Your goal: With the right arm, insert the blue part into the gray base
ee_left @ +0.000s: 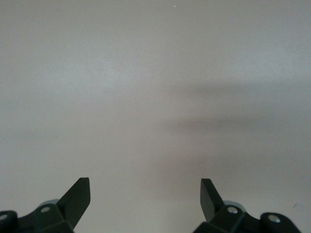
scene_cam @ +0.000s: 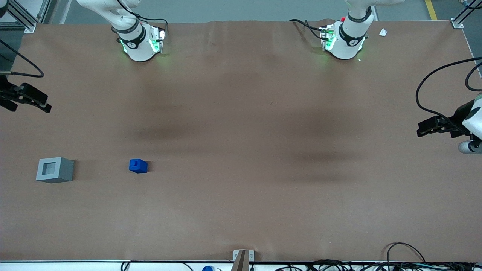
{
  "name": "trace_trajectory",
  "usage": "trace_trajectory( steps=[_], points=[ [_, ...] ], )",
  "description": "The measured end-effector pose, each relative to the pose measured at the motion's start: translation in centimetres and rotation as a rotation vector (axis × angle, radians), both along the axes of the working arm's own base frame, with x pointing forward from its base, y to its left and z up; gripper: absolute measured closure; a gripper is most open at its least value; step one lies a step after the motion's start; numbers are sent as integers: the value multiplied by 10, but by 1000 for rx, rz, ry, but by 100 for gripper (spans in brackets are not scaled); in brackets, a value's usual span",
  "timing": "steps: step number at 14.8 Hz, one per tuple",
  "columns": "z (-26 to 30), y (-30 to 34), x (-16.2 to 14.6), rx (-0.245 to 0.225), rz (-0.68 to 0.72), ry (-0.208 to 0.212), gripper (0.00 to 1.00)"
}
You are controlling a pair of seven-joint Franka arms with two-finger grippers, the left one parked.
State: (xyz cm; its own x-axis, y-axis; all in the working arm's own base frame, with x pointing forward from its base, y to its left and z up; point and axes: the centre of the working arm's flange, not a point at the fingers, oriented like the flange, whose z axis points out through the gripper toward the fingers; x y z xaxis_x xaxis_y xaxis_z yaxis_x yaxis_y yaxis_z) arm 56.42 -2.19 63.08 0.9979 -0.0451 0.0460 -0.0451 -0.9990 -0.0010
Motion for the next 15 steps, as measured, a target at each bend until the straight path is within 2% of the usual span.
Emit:
trace_trajectory(
  steps=[5,8,11,15],
  points=[
    [-28,8,5,1,14,57,0],
    [-49,28,15,-1,46,70,0],
    [-91,47,38,0,61,79,0],
    [-165,61,64,26,21,94,0]
  ],
)
